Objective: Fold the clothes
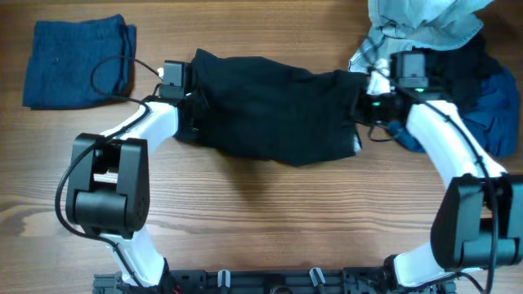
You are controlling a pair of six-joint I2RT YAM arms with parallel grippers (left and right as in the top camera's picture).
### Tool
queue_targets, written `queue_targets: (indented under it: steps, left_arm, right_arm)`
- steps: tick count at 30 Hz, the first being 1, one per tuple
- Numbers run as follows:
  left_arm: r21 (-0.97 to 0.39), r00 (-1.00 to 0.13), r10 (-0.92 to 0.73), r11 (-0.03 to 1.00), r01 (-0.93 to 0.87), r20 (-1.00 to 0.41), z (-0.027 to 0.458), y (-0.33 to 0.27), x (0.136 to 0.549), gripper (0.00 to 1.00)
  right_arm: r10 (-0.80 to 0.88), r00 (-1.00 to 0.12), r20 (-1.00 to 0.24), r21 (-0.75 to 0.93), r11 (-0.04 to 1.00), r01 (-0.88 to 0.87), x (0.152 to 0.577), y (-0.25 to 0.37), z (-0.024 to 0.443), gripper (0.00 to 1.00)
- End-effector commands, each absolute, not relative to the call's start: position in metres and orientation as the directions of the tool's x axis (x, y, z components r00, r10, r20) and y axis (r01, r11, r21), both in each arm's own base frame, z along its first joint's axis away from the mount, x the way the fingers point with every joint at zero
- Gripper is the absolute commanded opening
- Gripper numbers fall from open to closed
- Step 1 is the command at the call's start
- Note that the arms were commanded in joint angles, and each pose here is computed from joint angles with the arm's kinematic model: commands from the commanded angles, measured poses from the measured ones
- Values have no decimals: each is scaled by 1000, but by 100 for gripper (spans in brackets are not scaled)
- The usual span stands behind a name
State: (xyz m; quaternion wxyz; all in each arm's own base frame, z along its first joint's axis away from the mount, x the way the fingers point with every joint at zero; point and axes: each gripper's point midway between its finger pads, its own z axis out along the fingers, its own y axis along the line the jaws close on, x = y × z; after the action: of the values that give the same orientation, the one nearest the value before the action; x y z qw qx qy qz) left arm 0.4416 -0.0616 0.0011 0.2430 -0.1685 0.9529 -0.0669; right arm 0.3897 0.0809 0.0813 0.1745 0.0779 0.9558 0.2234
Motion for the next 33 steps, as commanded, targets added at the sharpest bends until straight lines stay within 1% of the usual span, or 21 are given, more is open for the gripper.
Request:
queue_targets:
  steps: [1, 4, 10, 17, 22, 25, 28, 30, 33]
  left_arm:
    - [-197, -855, -337, 940, -280, -395, -15, -69, 430, 4]
    - [-197, -854, -337, 940, -280, -395, -15, -69, 430, 4]
    - [-202, -850, -338, 939, -278, -403, -14, -70, 432, 4]
    - [-205, -847, -339, 939, -277, -409, -13, -70, 433, 4]
    - [-210, -843, -340, 938, -274, -417, -12, -71, 436, 4]
    - [-212, -840, -340, 938, -273, -422, -11, -71, 437, 4]
    - [-213, -840, -340, 938, -273, -423, -11, -71, 438, 4]
    - [-213, -839, -341, 938, -273, -424, -11, -71, 438, 4]
    - [-222, -829, -344, 937, -271, -441, -1, -70, 440, 4]
  right_arm:
    - [142, -916, -374, 500, 863, -70, 396, 141, 105, 5]
    - [119, -897, -425, 525, 840, -137, 400, 175, 116, 4]
    - [104, -834, -542, 585, 759, -286, 405, 250, 147, 4]
    - [123, -810, -574, 641, 683, -350, 404, 309, 148, 4]
    - [140, -821, -553, 693, 624, -361, 403, 340, 136, 4]
    - [143, -799, -585, 700, 587, -407, 402, 353, 144, 4]
    - [171, -777, -606, 703, 573, -422, 404, 360, 154, 4]
    - [196, -776, -599, 710, 578, -402, 407, 359, 155, 4]
    - [204, -769, -606, 711, 571, -410, 408, 360, 159, 4]
